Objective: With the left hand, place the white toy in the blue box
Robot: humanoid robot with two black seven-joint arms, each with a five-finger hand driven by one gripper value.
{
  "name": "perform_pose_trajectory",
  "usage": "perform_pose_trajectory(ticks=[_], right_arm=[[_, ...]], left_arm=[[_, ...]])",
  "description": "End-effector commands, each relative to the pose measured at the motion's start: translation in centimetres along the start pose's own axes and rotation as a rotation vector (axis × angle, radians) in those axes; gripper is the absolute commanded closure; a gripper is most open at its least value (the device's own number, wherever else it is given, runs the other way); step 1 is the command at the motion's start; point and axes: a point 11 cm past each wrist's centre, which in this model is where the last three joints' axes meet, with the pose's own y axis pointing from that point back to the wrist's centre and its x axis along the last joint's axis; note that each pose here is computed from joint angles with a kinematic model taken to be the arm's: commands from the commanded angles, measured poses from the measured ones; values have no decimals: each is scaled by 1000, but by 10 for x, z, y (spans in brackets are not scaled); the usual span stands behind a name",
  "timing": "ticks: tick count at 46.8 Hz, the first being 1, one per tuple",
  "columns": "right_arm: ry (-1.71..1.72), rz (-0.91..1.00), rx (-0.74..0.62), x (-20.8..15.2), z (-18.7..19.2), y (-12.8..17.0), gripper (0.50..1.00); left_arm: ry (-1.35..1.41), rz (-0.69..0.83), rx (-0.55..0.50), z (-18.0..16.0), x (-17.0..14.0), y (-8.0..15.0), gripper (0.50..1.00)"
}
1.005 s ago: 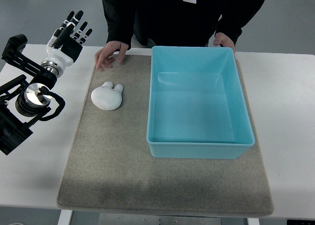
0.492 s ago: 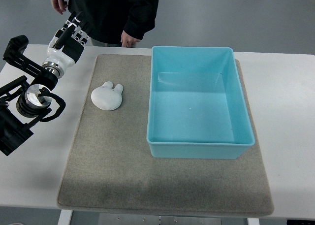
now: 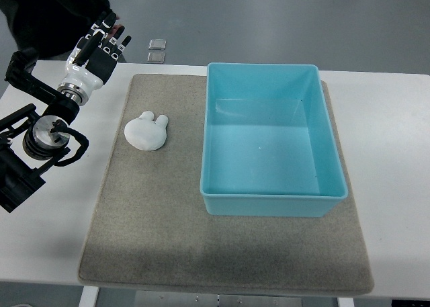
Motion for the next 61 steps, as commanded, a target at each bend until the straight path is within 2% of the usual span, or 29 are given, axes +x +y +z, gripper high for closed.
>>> perform_pose_trajectory(ticks=[1,19,45,61], right_arm=[[0,-1,0,0,0,0,564],[0,1,0,0,0,0,564],[-1,1,0,0,0,0,564],[0,-1,0,0,0,0,564]], left_arm=[[-1,-5,-1,1,0,0,501],[30,-94,-5,3,-2,2,501],[7,-69,-13,4,10,1,501],[-271,-162,34,3,3,4,504]])
